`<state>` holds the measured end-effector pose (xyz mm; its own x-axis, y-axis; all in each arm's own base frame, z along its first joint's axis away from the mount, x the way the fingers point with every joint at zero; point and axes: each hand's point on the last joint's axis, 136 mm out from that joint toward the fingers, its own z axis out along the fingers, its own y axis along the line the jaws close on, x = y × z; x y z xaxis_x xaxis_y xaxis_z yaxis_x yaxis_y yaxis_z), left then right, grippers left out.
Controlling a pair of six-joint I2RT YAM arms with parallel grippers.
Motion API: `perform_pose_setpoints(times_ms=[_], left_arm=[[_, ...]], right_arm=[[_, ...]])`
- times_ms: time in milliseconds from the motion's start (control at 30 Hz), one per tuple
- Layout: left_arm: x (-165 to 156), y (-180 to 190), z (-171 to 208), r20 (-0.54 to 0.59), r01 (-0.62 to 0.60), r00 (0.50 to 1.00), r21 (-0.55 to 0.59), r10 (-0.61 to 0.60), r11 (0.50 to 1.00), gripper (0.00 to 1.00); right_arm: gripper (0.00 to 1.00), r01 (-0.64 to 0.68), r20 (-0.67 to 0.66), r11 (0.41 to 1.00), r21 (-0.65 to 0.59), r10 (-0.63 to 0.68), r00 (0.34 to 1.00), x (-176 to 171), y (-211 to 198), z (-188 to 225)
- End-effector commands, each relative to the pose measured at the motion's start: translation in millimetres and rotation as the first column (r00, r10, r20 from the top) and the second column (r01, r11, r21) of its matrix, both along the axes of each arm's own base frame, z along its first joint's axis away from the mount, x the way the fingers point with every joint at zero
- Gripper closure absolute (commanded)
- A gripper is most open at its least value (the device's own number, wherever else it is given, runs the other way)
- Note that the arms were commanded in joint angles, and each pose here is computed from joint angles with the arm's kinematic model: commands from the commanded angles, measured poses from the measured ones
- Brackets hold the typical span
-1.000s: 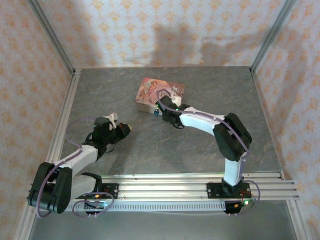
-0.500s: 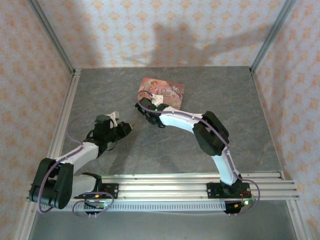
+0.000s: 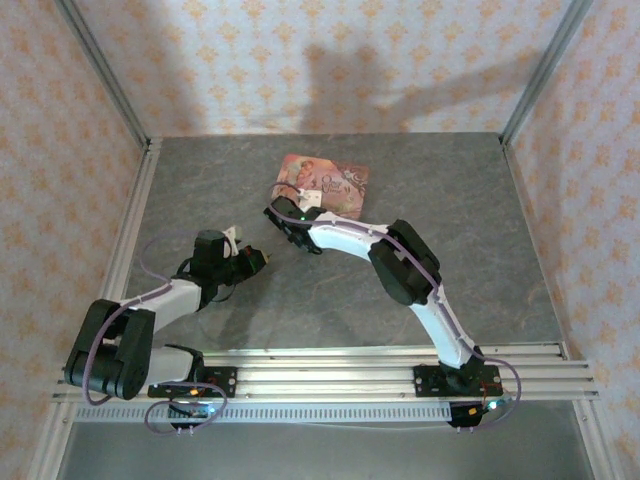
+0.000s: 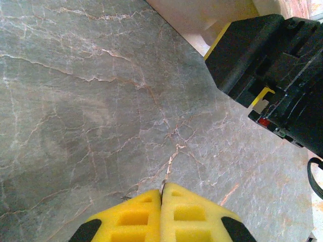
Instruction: Unlock the padlock with the key
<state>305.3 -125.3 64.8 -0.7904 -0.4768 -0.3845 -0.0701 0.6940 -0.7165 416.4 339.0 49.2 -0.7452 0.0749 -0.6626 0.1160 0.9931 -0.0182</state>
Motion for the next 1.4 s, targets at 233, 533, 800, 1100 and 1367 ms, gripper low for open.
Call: perform_pose_setpoints(times_ms=[233,533,800,1100,1367], left_arm=[[12,-1,9,0.057,0.024,0.998,0.007,-0.025,1.0,1.0],[12,-3,1,0.041,0.036,0.999,0.012,-0.036,0.999,1.0],[12,-7,3,0.052,0.064,0.997,0.001,-0.064,0.998,1.0],[2,-41,43,0.235,0.216,0.949,-0.003,-0.209,0.976,1.0],[-8,-61,65,0.4,0.29,0.875,0.016,-0.273,0.957,1.0]], right_arm=[[0.6,0.02,0.047,0.999,-0.028,-0.019,0.999,22,-9,-5],[0.95,-0.007,0.036,1.0,-0.001,0.007,0.999,28,-10,-8],[1.0,-0.076,0.037,0.992,0.099,0.073,0.997,15,-13,5],[1.0,-0.157,-0.043,0.945,0.287,0.177,0.983,-22,-7,21],[1.0,-0.133,-0.114,0.847,0.515,0.222,0.968,-48,3,33]])
